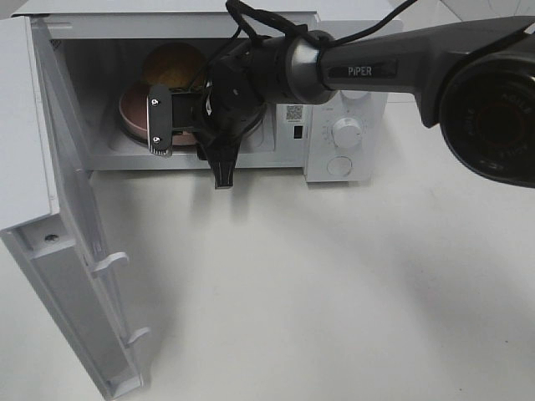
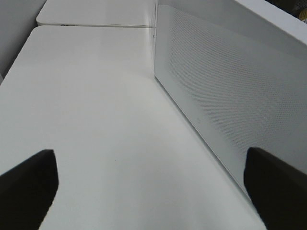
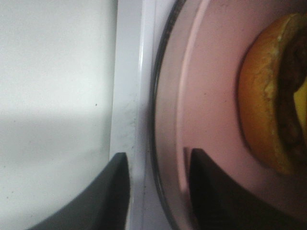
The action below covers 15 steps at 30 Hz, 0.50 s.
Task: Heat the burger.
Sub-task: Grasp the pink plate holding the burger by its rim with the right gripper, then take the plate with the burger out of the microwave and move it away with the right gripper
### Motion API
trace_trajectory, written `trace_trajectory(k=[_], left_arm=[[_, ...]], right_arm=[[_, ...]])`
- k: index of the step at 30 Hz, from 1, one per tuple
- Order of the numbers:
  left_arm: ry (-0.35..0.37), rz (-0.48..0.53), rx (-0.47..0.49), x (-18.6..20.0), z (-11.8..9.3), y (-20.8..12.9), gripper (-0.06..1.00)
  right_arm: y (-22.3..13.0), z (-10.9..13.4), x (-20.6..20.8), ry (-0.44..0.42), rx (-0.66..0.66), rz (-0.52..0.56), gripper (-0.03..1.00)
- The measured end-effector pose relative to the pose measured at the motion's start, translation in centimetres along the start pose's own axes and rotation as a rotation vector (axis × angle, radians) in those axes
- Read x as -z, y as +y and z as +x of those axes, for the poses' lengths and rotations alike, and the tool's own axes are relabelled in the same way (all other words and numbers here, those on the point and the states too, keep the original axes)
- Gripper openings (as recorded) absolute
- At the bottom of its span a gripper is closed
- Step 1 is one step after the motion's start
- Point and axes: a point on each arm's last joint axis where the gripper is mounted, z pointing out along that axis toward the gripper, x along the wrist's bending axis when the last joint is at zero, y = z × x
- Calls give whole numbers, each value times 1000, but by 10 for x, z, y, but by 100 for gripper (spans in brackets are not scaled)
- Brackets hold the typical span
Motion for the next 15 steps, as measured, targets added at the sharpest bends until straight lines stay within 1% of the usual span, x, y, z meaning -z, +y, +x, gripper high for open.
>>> trace_trajectory(k=[1,2,3,5,15], left_arm=[[0,0,0,0,0,0,97],[0,0,0,0,0,0,97],[0,0,0,0,0,0,97],[0,0,0,0,0,0,97],[0,0,0,0,0,0,97]], right_arm=[[0,0,0,-2,-4,-4,30],[1,-1,1,0,-11,-7,17],[1,-1,1,0,-11,-7,17],[2,0,1,5,-5,-5,9],[-1,1,2,28,18,15,9]])
